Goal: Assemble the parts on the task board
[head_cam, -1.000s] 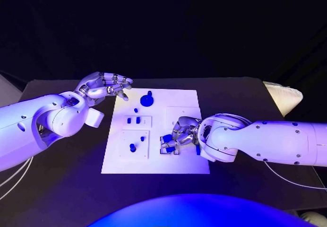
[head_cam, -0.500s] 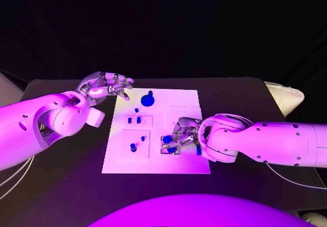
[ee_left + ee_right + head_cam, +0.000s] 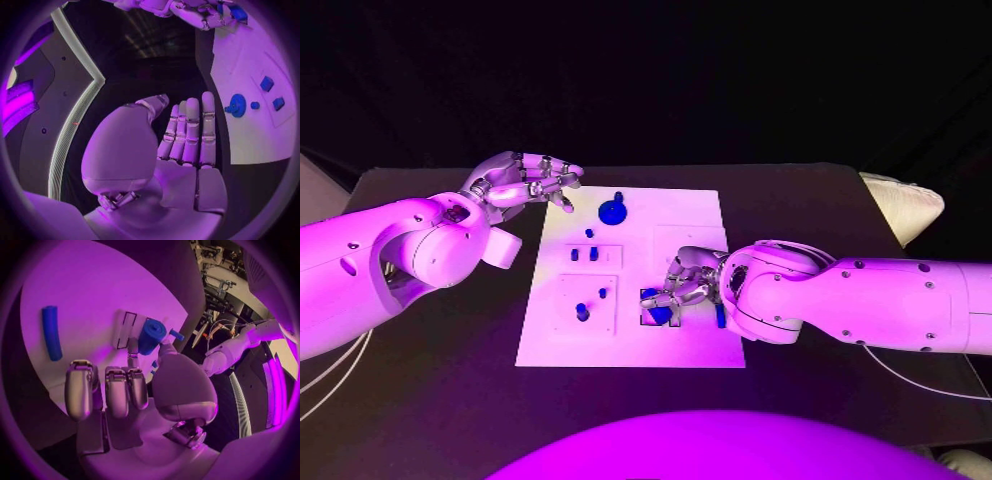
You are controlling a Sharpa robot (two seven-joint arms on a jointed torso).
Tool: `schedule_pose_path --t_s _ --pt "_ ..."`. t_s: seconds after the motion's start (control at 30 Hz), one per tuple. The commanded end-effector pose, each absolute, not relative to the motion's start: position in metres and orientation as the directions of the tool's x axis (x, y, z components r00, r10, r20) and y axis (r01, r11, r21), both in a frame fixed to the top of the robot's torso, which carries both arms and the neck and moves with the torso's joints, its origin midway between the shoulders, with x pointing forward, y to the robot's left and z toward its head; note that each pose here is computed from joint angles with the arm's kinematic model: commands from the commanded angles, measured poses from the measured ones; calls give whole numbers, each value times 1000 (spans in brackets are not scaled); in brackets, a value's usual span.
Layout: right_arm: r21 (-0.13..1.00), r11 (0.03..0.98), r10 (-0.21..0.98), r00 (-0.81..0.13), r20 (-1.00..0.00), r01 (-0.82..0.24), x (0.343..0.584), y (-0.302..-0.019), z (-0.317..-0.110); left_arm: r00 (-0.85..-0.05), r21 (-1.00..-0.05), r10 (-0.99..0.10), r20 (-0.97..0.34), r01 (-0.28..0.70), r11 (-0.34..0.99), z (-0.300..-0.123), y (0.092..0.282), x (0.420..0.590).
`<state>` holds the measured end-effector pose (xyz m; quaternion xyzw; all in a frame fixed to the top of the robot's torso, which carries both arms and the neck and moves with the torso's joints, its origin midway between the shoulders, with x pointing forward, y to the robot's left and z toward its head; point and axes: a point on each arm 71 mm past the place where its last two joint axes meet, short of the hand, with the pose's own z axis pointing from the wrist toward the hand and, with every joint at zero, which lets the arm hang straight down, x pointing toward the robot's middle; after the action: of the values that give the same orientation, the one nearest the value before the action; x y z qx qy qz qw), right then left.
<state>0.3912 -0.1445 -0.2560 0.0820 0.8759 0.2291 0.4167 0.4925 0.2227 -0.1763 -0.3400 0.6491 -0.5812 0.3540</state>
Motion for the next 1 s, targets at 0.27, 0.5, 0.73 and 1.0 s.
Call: schedule_pose_path --t_s 0.27,0.5,0.73,1.0 --pt "469 881 331 -626 -707 -64 390 -144 -256 -525 -996 -849 -56 -29 84 -175 221 492" --pt "482 874 336 -636 -694 -65 384 -146 -255 -524 -996 -850 -57 -28 84 -175 222 492" --pt "498 865 351 -636 -688 -62 376 -154 -251 -522 -996 -851 -57 -28 84 -175 223 492" --pt "512 857 370 -629 -683 -52 371 -164 -247 -521 -996 -852 -58 -29 85 -175 223 492"
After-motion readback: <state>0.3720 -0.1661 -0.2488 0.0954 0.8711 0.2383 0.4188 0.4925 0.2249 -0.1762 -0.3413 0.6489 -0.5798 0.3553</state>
